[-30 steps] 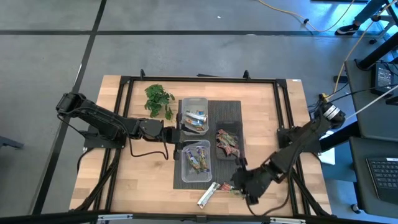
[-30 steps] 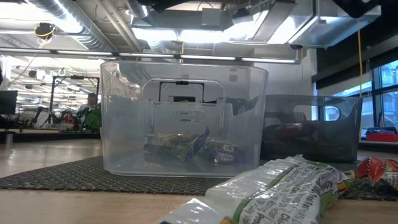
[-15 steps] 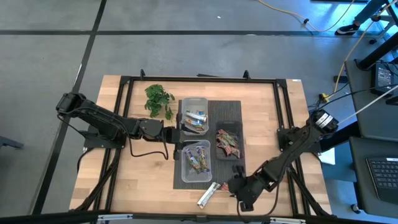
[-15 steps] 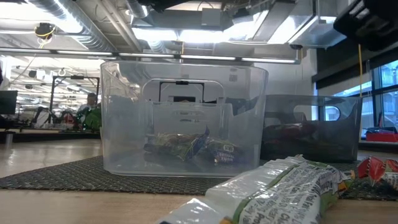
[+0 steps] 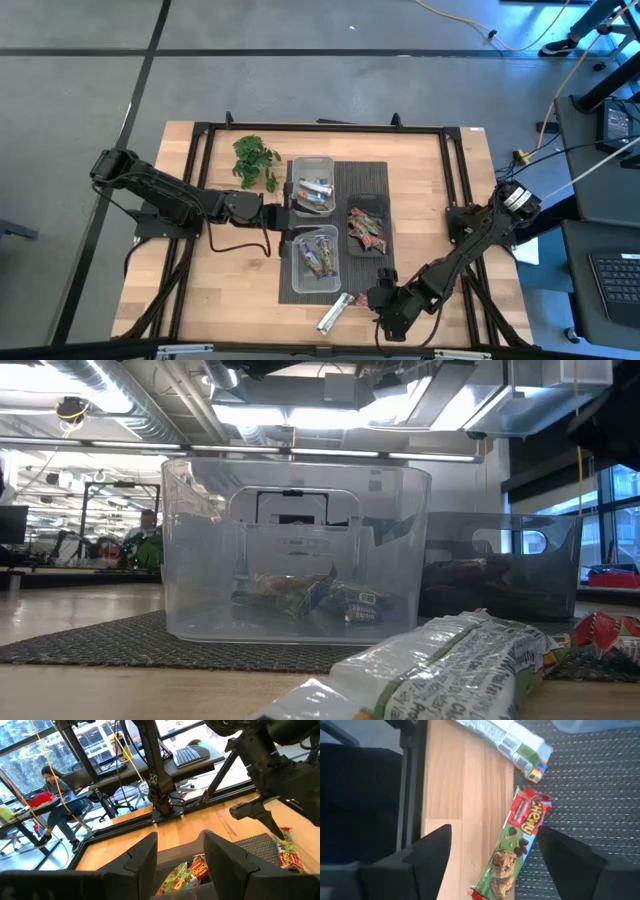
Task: Pick and place Granola Bars by type
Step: Put the red granola bar into the black bin
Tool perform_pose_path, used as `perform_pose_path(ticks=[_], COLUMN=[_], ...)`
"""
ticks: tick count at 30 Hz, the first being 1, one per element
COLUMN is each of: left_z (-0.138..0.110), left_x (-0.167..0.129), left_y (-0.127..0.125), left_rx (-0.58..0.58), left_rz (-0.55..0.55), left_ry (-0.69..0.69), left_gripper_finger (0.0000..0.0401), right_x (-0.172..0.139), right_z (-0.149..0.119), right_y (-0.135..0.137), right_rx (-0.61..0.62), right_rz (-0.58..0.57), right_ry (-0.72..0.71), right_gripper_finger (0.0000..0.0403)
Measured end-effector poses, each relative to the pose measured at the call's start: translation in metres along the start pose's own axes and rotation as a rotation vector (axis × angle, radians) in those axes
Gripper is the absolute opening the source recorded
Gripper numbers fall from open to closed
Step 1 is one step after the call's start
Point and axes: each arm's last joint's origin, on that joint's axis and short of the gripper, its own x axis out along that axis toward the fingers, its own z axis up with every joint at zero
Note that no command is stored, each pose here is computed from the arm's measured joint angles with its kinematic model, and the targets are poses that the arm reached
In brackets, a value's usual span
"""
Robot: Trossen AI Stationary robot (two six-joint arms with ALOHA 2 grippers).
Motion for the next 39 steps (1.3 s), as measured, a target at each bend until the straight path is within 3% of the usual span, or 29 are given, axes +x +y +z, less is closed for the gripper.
perform_pose_path(ticks=[9,14,23,39], left_z=[0.000,0.000,0.000,0.000], left_x=[0.000,0.000,0.000,0.000], left_y=[0.000,0.000,0.000,0.000], left_rx=[0.000,0.000,0.000,0.000], left_rz=[0.000,0.000,0.000,0.000], left_ry=[0.000,0.000,0.000,0.000], left_gripper_finger=[0.0152,0.0153,0.0151,0.0148], right_x=[0.014,0.027,0.045,0.045], right_z=[-0.006,-0.013,-0.021,-0.021], right_y=[-0.002,-0.007,-0.008,-0.009], right_rx=[-0.018,-0.027,-0.011,-0.015], right_rz=[-0.043,-0.121,-0.127,-0.140], right_ry=[0.040,0.073,0.132,0.143], right_gripper_finger=[0.0303,0.0303,0.0298,0.0156])
